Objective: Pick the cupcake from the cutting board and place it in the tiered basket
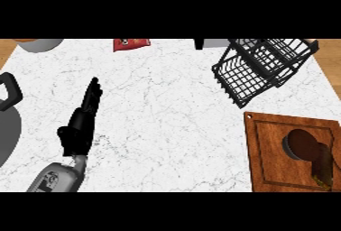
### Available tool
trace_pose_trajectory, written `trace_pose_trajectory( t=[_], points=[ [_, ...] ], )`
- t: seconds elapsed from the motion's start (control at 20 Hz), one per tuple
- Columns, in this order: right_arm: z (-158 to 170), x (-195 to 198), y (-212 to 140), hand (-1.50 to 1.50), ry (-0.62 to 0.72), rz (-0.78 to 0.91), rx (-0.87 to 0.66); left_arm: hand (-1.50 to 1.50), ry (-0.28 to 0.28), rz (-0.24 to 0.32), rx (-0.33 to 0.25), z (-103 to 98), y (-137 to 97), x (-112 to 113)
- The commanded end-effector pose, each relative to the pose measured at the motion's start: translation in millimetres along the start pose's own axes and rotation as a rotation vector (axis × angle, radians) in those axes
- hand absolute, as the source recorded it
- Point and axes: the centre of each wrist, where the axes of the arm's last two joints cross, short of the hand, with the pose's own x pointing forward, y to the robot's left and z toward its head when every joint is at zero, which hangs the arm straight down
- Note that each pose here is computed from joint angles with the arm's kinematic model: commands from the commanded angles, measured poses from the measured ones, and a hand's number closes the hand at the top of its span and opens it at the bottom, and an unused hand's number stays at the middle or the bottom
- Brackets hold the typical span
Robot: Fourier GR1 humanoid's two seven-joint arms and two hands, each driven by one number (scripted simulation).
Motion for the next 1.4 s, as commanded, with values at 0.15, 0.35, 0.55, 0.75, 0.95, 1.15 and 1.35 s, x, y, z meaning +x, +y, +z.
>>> trace_pose_trajectory(
  t=[0.15,0.35,0.55,0.75,0.95,1.15,1.35],
  points=[
    [-36.9,84.6,24.2,-1.5,0.145,0.547,0.141,0.0,-0.016,-0.015,-0.028,1.2,-3.2,0.5],
    [-46.6,100.0,56.0,-1.5,0.238,0.641,0.192,0.0,-0.029,-0.012,-0.012,-0.1,-13.9,14.1],
    [-53.7,109.6,93.8,-1.5,0.294,0.669,0.204,0.0,-0.012,0.017,-0.032,-1.8,-3.0,13.4],
    [-60.8,113.4,113.3,-1.5,0.313,0.675,0.224,0.0,-0.024,0.009,-0.02,11.4,-35.1,3.1],
    [-69.1,116.0,117.7,-1.5,0.34,0.706,0.239,0.0,-0.005,0.004,-0.022,-10.8,-14.2,23.9],
    [-78.7,125.4,136.7,-1.5,0.426,0.75,0.31,0.0,-0.015,-0.003,-0.038,10.3,-11.5,3.9],
    [-80.4,104.0,147.4,-1.5,0.491,0.742,0.318,0.0,0.003,0.001,-0.017,14.1,-33.3,8.5]
  ],
)
